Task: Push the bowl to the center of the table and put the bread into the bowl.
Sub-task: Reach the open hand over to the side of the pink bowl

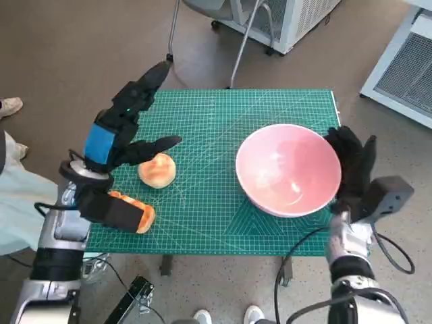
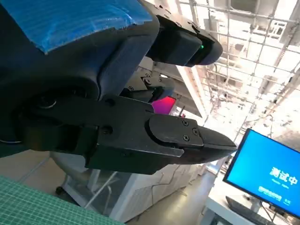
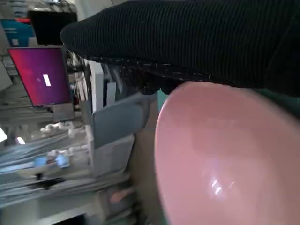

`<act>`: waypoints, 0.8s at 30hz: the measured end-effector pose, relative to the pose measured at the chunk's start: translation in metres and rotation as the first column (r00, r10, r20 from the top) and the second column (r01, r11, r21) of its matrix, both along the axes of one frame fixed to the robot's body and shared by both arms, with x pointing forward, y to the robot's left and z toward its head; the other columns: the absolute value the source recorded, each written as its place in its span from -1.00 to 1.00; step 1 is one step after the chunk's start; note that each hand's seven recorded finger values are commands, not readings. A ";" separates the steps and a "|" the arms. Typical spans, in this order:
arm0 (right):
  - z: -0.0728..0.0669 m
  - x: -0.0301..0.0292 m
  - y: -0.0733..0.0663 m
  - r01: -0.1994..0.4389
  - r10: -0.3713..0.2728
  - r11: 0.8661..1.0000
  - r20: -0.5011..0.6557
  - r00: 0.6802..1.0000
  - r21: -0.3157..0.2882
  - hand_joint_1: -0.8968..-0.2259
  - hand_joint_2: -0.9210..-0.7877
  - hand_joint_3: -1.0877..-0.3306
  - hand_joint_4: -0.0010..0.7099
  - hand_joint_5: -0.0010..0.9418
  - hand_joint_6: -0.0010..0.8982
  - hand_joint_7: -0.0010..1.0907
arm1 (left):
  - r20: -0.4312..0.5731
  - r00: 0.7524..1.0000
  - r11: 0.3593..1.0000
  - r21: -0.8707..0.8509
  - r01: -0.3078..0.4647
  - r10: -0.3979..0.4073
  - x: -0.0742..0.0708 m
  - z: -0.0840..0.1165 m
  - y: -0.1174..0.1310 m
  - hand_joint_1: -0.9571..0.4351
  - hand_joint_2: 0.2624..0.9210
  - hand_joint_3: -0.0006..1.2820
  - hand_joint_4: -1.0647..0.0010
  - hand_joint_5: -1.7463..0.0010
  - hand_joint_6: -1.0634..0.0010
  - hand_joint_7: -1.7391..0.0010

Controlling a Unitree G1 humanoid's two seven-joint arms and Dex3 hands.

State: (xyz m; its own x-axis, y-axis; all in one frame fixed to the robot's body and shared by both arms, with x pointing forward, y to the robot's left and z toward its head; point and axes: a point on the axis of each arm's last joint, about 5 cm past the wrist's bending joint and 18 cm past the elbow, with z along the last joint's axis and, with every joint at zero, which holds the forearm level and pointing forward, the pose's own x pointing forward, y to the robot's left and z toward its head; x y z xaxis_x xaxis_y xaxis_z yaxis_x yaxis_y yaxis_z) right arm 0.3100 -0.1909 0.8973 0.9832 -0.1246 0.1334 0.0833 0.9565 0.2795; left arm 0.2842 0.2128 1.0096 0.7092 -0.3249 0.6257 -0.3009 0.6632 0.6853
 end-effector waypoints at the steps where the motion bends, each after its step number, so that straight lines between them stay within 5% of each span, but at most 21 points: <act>1: 0.001 0.0015 0.003 -0.006 0.006 1.000 0.003 1.000 0.008 0.01 -1.00 -0.24 -0.25 -0.99 -0.71 -0.12 | -0.003 1.000 1.000 0.000 -0.004 0.004 -0.001 0.000 0.000 0.11 1.00 -0.94 0.58 1.00 0.41 0.86; 13: 0.013 0.0135 0.030 -0.050 0.049 0.990 0.010 0.999 0.133 0.02 -1.00 -0.20 -0.24 -0.99 -0.74 0.07 | 0.009 0.999 0.999 0.003 -0.053 0.053 -0.014 0.004 0.007 0.13 1.00 -0.97 0.55 1.00 0.87 0.29; 24: 0.031 0.0260 0.052 -0.081 0.083 0.975 -0.002 0.997 0.207 0.02 -1.00 -0.24 -0.25 -1.00 -0.83 0.16 | 0.016 0.993 0.993 0.016 -0.113 0.113 -0.027 0.008 0.014 0.08 0.98 -0.98 0.54 0.99 0.97 0.14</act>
State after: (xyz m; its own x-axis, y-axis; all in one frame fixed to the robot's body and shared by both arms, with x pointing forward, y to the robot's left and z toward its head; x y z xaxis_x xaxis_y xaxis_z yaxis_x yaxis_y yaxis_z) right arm 0.3360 -0.1385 0.9279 0.9924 -0.0675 0.1027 0.0112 0.8820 0.4711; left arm 0.2571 0.2270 1.0174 0.7323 -0.2537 0.6319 -0.3838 0.6128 0.6908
